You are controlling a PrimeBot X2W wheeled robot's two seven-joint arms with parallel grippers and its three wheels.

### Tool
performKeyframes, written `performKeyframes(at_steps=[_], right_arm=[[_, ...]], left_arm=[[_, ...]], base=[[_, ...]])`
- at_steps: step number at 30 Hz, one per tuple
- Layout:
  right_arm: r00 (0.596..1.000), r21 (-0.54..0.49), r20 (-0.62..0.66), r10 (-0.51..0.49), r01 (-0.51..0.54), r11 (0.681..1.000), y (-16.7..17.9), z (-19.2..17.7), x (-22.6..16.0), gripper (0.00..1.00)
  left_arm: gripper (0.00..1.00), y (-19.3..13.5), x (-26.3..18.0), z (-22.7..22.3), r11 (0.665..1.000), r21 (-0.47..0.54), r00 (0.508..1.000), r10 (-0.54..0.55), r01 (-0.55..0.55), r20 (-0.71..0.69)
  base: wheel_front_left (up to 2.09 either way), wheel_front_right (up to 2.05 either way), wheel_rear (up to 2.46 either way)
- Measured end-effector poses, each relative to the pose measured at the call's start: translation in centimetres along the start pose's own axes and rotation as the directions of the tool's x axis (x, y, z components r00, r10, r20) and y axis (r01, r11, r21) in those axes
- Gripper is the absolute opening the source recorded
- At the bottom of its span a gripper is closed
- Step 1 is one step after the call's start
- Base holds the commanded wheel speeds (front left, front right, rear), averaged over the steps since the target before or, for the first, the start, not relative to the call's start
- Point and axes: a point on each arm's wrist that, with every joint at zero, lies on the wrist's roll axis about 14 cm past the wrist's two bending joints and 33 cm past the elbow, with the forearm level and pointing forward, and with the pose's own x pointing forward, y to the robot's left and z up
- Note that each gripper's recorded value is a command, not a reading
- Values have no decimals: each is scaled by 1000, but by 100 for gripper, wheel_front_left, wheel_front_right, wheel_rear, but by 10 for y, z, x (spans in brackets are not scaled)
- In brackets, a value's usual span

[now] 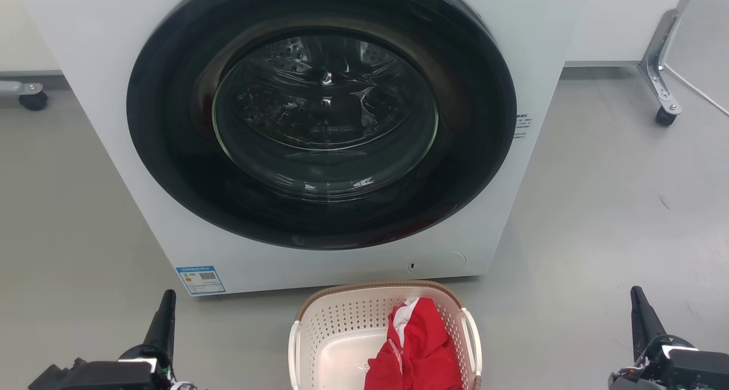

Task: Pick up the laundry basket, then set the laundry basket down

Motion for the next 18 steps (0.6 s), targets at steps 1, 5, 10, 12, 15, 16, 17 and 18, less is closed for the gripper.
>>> performKeyframes(at_steps=[1,5,10,12,15,16,17,18], right_arm=[[1000,0,0,0,0,1000,0,0,0,0],[1000,0,0,0,0,1000,0,0,0,0],[1000,0,0,0,0,1000,0,0,0,0],[1000,0,0,0,0,1000,0,0,0,0],[1000,0,0,0,0,1000,0,0,0,0],[1000,0,0,0,0,1000,0,0,0,0],[1000,0,0,0,0,1000,0,0,0,0],[1000,0,0,0,0,1000,0,0,0,0]], left_arm=[[0,0,0,0,1000,0,1000,0,0,0],[0,0,0,0,1000,0,1000,0,0,0],[0,0,0,0,1000,0,1000,0,0,0],[0,0,0,0,1000,0,1000,0,0,0],[0,0,0,0,1000,0,1000,0,0,0],[0,0,0,0,1000,0,1000,0,0,0],[0,0,0,0,1000,0,1000,0,0,0],[0,0,0,0,1000,0,1000,0,0,0]], base=[[0,0,0],[0,0,0],[0,0,0],[0,0,0],[0,0,0],[0,0,0],[0,0,0],[0,0,0]])
